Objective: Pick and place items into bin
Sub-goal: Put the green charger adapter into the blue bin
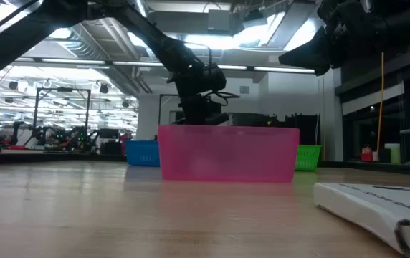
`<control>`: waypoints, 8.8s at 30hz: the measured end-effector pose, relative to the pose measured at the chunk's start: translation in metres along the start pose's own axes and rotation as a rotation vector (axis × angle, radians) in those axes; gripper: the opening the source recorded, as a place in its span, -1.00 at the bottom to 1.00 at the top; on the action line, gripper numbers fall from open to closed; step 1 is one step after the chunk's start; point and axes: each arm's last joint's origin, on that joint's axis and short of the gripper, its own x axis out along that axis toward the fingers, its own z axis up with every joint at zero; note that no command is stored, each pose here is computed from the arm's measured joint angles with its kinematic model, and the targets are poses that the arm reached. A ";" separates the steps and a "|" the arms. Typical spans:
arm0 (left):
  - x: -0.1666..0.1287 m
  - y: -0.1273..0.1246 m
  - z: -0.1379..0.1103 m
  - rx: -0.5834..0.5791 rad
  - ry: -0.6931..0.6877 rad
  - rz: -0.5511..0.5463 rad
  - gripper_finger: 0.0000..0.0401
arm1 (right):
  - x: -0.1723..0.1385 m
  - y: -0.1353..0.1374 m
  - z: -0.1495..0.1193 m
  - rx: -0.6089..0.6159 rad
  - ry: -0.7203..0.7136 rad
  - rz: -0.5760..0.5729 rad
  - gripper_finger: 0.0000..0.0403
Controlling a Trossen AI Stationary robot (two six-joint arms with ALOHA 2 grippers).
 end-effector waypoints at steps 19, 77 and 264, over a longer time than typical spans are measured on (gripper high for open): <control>0.003 -0.003 -0.002 0.038 0.008 0.005 -0.18 | 0.000 0.000 0.000 0.000 0.001 0.000 -1.00; -0.002 0.003 -0.016 0.157 0.146 0.088 -0.98 | 0.000 0.000 -0.004 -0.011 0.040 0.002 -1.00; -0.195 0.061 -0.112 0.380 -0.271 -0.290 -0.29 | 0.002 -0.009 -0.008 -0.116 0.081 -0.039 -1.00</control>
